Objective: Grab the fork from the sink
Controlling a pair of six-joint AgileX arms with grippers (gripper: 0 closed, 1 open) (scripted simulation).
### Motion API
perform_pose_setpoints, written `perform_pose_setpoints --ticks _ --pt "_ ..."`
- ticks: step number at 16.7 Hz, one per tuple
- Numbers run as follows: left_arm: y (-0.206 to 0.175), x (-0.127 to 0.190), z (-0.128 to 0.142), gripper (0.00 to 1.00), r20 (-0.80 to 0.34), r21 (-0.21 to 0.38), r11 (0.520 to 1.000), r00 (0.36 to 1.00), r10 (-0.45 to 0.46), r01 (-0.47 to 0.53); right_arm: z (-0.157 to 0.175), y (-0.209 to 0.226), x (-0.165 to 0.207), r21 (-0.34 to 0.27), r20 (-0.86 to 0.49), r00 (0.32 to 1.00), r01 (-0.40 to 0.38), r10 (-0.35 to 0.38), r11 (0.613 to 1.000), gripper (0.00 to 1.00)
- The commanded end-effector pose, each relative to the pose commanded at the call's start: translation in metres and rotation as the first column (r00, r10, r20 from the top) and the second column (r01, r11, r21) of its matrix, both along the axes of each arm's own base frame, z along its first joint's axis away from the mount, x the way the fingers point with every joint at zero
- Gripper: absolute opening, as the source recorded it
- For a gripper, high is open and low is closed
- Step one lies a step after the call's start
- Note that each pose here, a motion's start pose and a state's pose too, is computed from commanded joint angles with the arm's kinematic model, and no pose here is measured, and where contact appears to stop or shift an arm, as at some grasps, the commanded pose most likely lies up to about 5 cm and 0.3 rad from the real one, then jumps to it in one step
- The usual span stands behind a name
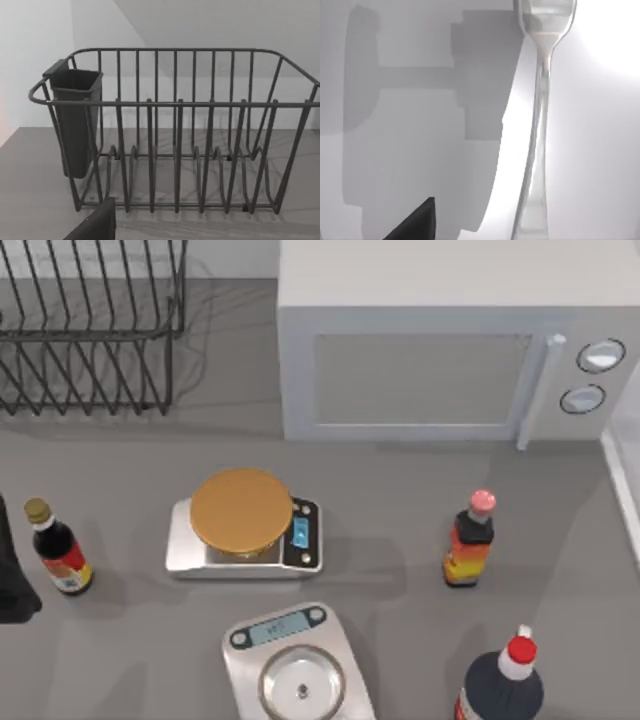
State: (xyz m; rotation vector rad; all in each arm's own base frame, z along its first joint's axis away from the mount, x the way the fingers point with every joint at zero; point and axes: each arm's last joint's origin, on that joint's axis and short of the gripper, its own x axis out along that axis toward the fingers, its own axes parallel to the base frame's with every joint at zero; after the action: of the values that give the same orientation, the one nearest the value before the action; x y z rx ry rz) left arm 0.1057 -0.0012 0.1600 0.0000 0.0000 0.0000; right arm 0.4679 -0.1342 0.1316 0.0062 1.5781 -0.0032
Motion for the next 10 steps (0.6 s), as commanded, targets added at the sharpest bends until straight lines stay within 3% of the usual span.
perform_pose_setpoints --ticks 7,10 --pt "0.000 0.000 0.000 1.00 0.000 0.000 1.000 1.000 0.000 0.000 -0.105 -0.002 0.000 -0.005 0.018 1.000 0.003 -0.003 1.000 1.00" --pt "0.000 0.000 0.000 1.00 0.000 0.000 1.000 1.000 0.000 0.000 -0.120 -0.001 -0.003 -0.002 0.007 1.000 0.004 -0.004 1.000 1.00"
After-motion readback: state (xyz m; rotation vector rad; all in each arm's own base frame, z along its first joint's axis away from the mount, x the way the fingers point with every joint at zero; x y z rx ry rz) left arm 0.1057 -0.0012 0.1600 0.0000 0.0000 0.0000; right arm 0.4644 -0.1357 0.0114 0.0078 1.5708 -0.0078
